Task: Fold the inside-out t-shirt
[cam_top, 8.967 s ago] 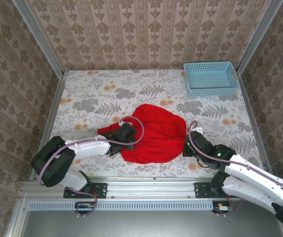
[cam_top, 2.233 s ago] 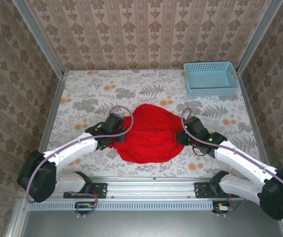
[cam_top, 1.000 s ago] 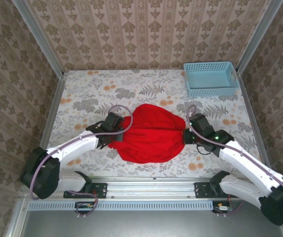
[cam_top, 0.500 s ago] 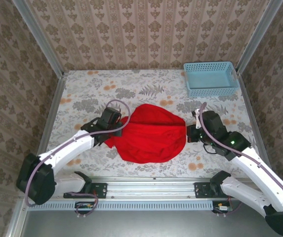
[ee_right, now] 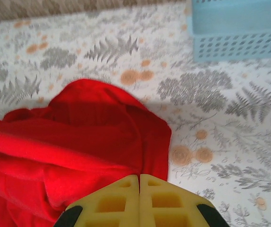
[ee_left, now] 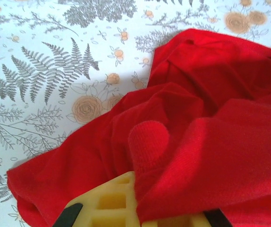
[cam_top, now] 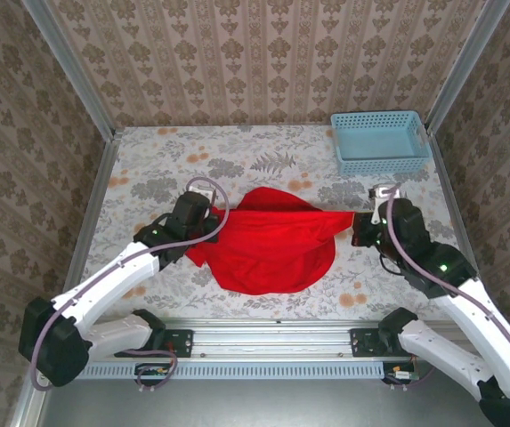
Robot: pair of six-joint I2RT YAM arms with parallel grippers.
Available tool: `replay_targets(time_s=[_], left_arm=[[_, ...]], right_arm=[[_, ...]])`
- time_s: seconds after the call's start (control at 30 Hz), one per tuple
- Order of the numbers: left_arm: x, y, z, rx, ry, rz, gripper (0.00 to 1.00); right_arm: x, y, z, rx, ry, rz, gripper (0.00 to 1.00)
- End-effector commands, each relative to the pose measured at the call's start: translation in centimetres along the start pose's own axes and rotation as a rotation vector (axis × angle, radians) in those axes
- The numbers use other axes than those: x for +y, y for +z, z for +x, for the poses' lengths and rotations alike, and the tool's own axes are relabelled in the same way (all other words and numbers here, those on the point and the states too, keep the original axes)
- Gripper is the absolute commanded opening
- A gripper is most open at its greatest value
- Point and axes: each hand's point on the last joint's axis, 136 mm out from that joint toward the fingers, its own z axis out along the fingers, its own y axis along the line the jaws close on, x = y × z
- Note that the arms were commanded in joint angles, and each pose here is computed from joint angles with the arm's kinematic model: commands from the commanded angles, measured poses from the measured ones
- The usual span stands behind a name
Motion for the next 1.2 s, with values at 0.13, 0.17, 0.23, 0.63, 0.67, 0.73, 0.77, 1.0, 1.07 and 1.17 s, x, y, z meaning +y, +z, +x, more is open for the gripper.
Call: replay_targets(time_s=[0.13, 0.17, 0.23, 0.63, 0.67, 0.73, 0.77, 1.0, 1.07, 1.17], left_arm=[[-1.3, 3.7, 2.8, 0.201, 0.062, 0.002, 0.0], [-1.4, 4.1, 3.2, 0.221, 0.066, 0.001, 0.0], [-1.6, 4.9, 3.8, 0.253, 0.076, 0.002, 0.0], [-1.0, 5.9, 4.3, 0.272, 0.072, -0.039, 0.0], [-0.8, 6.0, 4.5, 0.275, 0.067, -0.046, 0.0], [-0.6, 6.1, 4.6, 0.279, 0.059, -0.049, 0.0], [-0.5, 6.2, 4.7, 0.278, 0.054, -0.052, 0.0], [-0.6, 6.2, 4.6, 0.274, 0.041, -0.043, 0.0], [-0.6, 6.2, 4.6, 0.273, 0.04, -0.043, 0.0], [-0.6, 6.2, 4.7, 0.275, 0.04, -0.041, 0.0]], right_arm=[[3.5, 9.6, 7.1, 0.313, 0.027, -0.111, 0.0], [3.2, 10.5, 7.3, 0.325, 0.025, -0.083, 0.0], [2.0, 12.1, 6.9, 0.333, 0.015, -0.015, 0.0], [-0.8, 17.6, 4.2, 0.363, 0.007, 0.102, 0.25], [-0.8, 17.1, 4.1, 0.352, 0.004, 0.098, 0.29], [-0.6, 15.8, 4.3, 0.335, 0.012, 0.065, 0.33], [-0.1, 14.8, 4.2, 0.316, 0.025, 0.026, 0.33], [3.1, 13.1, 8.6, 0.365, 0.137, -0.175, 0.32], [3.6, 13.4, 9.2, 0.372, 0.154, -0.195, 0.31], [3.9, 14.4, 10.2, 0.397, 0.165, -0.197, 0.3]])
